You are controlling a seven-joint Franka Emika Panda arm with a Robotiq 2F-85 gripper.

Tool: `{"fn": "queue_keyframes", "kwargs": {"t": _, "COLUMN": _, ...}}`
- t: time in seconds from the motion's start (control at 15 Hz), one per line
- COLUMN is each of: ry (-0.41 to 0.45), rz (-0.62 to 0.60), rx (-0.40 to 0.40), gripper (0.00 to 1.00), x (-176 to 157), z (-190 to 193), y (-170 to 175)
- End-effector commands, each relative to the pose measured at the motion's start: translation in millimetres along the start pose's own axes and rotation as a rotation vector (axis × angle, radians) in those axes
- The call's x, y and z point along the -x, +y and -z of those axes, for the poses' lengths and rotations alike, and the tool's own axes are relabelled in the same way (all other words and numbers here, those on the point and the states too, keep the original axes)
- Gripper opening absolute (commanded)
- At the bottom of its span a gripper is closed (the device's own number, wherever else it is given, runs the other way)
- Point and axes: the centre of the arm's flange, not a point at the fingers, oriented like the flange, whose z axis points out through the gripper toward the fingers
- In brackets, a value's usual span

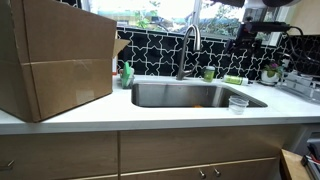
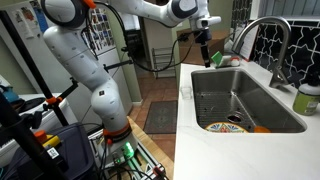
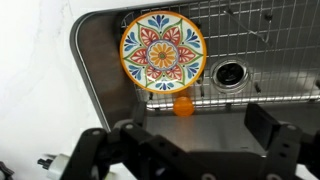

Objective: Place the white and green bottle on the right upright.

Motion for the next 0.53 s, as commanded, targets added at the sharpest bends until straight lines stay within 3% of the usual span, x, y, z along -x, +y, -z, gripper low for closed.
{"fn": "queue_keyframes", "kwargs": {"t": 0.0, "ry": 0.002, "rz": -0.204, "rx": -0.007, "gripper": 1.0, "x": -20.8, "z": -16.7, "y": 21.2}}
{"fn": "queue_keyframes", "kwargs": {"t": 0.07, "ry": -0.005, "rz": -0.11, "rx": -0.001, "gripper": 1.0, "x": -16.2, "z": -9.4, "y": 18.8}}
{"fn": "queue_keyframes", "kwargs": {"t": 0.47, "ry": -0.004, "rz": -0.112, "rx": -0.004, "gripper": 1.0, "x": -16.9, "z": -9.0, "y": 17.4}}
